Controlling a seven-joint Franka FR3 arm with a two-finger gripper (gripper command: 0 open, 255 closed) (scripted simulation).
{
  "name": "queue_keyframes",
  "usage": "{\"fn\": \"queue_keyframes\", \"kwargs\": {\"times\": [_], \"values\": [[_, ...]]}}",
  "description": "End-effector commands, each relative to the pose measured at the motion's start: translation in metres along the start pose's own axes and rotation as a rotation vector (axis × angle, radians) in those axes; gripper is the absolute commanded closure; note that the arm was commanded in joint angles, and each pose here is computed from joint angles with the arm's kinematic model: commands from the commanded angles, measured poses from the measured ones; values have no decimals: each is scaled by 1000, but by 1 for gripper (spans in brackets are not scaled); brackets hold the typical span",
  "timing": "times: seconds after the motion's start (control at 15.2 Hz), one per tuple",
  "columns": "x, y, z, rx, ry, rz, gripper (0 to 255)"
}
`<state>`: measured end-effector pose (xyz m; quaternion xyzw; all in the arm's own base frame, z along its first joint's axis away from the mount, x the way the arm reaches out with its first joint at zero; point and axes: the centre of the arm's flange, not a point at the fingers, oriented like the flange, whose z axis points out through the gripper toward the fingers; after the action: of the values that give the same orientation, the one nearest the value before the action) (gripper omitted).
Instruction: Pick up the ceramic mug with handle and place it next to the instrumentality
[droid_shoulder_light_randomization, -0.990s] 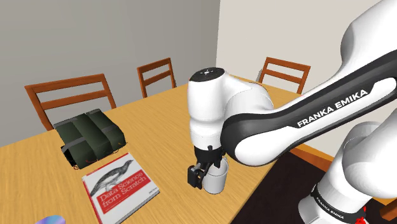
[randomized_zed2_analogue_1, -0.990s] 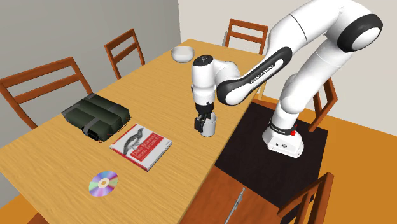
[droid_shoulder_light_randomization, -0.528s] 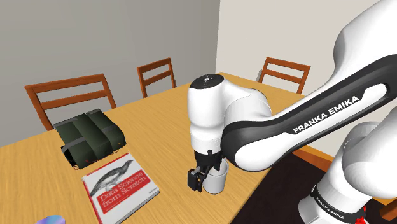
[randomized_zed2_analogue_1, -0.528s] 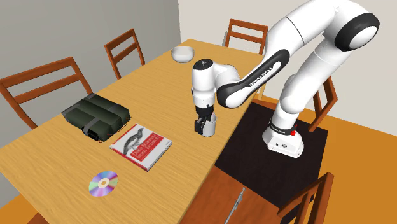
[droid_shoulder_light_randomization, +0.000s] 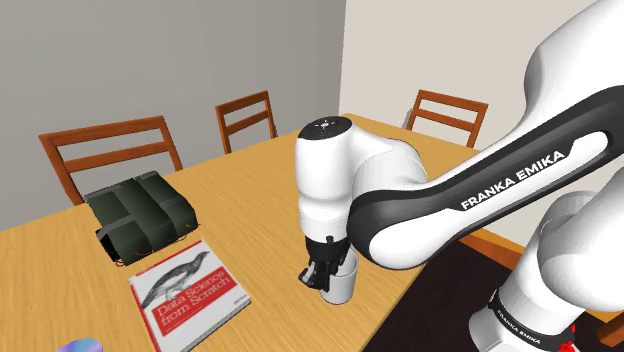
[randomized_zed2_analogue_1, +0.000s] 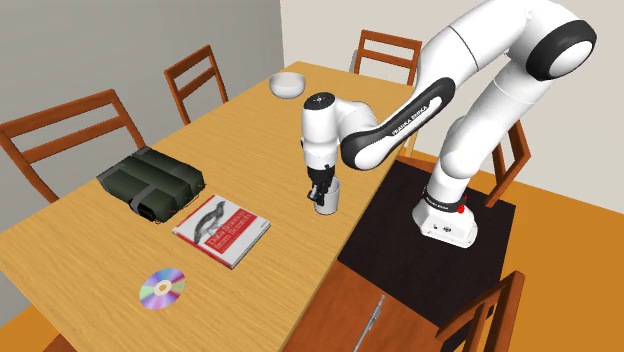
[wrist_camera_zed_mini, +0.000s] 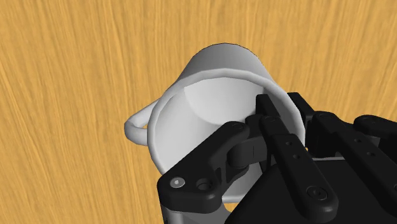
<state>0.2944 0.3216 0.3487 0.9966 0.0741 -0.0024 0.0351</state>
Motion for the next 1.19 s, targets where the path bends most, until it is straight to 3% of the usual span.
{"fn": "queue_keyframes", "kwargs": {"times": [0.0, 0.2, 1.12], "values": [[0, 0, 0, 0, 0, 0, 255], [0, 0, 0, 0, 0, 0, 255], [-1, 5, -74, 0, 0, 0, 255]]}}
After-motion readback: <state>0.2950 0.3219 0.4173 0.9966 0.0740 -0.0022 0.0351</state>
